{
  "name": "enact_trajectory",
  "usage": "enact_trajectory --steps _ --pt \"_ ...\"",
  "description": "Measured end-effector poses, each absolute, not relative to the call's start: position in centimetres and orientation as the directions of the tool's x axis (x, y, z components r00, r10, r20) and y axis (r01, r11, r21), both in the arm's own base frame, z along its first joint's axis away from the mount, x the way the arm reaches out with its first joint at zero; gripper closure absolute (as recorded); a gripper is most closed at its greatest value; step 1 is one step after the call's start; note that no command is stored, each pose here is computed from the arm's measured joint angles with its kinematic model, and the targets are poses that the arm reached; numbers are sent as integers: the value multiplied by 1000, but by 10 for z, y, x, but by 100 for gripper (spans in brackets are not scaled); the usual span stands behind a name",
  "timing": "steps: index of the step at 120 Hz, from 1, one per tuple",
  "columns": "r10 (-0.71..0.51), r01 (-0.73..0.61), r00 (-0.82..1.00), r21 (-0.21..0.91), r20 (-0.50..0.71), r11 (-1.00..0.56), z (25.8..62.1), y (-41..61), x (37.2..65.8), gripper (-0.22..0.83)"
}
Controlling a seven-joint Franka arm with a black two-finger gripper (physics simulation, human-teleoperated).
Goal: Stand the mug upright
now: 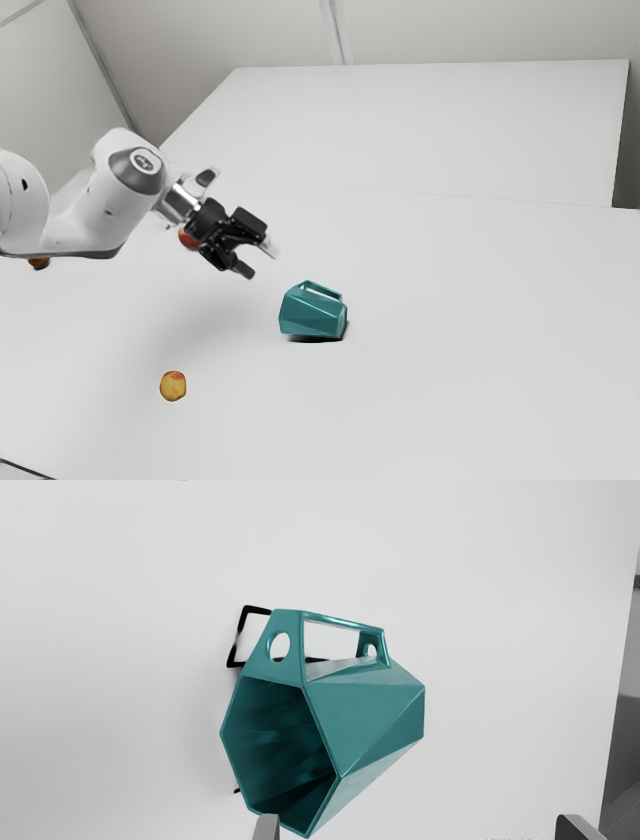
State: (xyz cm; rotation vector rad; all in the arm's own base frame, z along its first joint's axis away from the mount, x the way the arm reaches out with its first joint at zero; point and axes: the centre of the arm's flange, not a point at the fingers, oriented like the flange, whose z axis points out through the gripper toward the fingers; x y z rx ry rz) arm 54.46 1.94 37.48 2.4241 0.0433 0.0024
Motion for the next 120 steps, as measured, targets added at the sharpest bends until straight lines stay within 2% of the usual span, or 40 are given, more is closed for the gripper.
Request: enact_trajectory --steps 45,71,120 --pt "-5 -33 999 707 42 -706 327 16 554 0" --pt "-24 -22 1000 761 8 -648 294 8 543 0" --pt "7 -2 1000 852 7 -523 281 -8 536 0"
